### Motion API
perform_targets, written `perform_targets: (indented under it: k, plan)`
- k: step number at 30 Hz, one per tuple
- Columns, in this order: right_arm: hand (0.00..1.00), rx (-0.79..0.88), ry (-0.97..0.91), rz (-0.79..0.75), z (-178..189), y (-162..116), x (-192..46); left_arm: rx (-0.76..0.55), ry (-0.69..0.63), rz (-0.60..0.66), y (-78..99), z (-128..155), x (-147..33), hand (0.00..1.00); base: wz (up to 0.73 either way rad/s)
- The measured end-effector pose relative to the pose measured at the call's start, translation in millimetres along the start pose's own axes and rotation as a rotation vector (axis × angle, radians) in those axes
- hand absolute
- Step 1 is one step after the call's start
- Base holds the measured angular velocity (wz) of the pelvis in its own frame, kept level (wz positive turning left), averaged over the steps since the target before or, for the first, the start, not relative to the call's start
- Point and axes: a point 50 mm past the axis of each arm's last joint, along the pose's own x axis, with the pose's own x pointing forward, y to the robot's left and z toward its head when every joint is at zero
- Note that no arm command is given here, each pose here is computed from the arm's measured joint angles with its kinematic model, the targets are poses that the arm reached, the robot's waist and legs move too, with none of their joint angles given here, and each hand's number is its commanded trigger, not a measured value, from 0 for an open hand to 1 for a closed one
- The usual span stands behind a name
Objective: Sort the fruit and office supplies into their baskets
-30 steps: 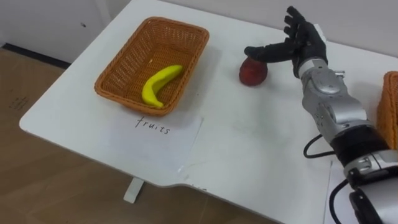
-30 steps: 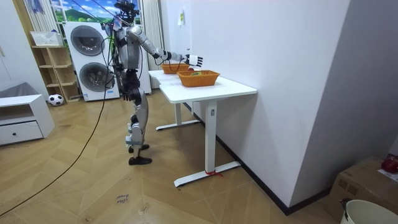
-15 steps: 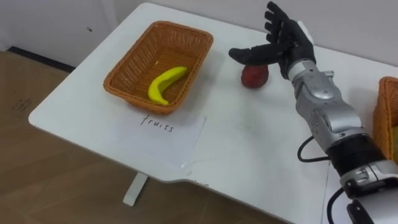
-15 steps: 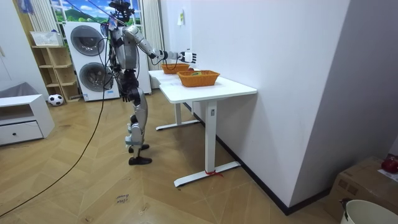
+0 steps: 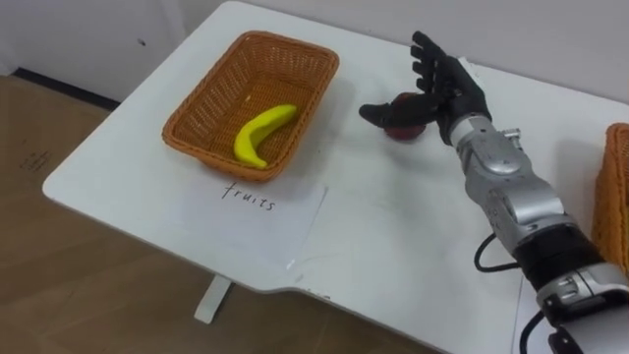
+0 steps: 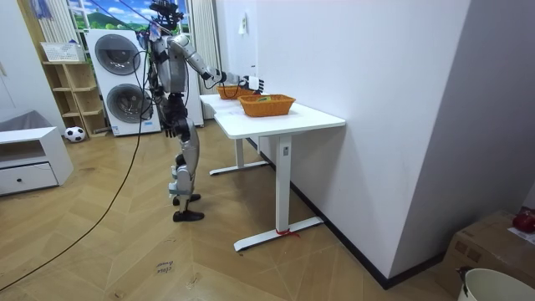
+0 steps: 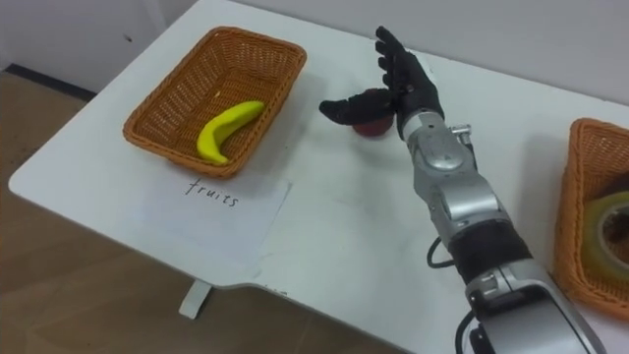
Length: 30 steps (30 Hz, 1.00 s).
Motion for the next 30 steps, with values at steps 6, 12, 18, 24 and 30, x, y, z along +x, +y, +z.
perform_targets:
  k: [6,12,18,24,30]
  plan:
    - [0.00,-0.014,0.020,0.003,-6,-1,-1,0.019,-0.009,0.003,2.7,2,0.8,0.00,0.00]
    - [0.00,-0.013,0.024,0.001,-7,-2,-1,0.019,-0.008,-0.001,2.4,2,0.8,0.00,0.00]
    - [0.00,-0.019,0.030,-0.019,-8,-7,-1,0.019,-0.013,-0.021,1.4,4,1.7,0.00,0.03]
    - [0.00,-0.022,0.041,-0.037,-10,-11,-1,0.017,-0.014,-0.024,0.9,4,2.1,0.00,0.00]
    - [0.00,-0.027,0.038,-0.059,-10,-16,-1,0.015,-0.031,-0.018,1.9,10,3.1,0.00,0.00]
